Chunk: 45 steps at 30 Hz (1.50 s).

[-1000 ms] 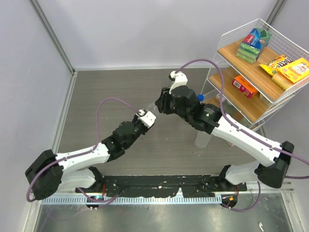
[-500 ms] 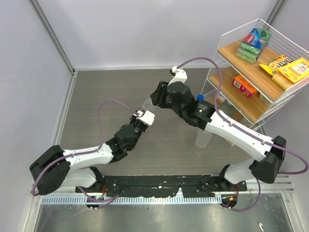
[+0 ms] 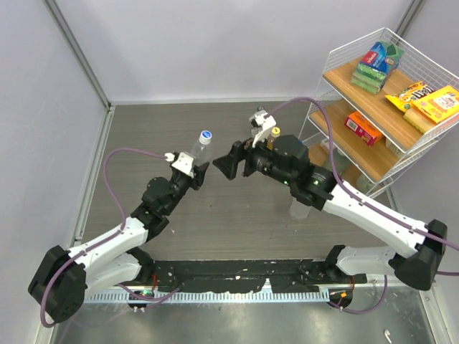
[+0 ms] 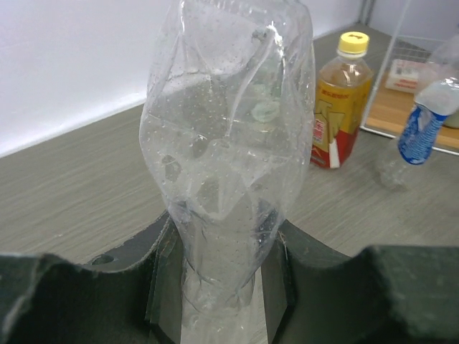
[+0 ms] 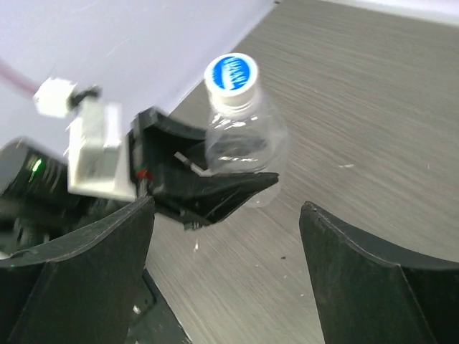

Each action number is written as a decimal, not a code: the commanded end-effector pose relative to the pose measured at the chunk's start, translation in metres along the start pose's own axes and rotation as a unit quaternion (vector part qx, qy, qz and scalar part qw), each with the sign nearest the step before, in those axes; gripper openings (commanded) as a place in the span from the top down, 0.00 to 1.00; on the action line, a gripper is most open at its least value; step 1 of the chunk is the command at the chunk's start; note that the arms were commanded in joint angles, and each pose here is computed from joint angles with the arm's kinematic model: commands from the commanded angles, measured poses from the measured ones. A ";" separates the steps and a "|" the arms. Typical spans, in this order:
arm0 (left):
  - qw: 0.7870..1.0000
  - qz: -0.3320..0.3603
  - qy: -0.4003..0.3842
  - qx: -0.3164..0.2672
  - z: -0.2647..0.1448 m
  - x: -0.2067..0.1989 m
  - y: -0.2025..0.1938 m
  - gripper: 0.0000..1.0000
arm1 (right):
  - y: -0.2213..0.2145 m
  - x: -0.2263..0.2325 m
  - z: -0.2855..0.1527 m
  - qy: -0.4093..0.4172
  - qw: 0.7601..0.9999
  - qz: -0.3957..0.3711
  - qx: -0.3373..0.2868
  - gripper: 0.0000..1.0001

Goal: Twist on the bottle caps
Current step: Screw the bottle cap onto the plastic bottle.

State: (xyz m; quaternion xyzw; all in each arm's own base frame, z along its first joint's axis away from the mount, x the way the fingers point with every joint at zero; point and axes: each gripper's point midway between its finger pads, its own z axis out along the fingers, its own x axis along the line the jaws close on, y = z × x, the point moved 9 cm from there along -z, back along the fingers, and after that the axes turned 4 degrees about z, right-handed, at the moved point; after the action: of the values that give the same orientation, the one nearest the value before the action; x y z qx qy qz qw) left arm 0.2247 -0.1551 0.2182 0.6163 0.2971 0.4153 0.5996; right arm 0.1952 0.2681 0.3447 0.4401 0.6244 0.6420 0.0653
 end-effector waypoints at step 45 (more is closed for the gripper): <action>0.854 -0.037 -0.518 0.011 -0.030 -0.023 0.011 1.00 | -0.002 0.017 -0.048 0.281 0.886 -0.367 0.036 0.48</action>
State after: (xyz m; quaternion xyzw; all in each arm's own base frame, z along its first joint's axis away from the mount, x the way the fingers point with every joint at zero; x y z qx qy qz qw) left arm 0.1815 -0.1605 0.2097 0.7438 -0.0102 -0.0082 0.6683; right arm 0.1565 0.2393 0.3379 0.0036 0.7804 0.6162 0.1067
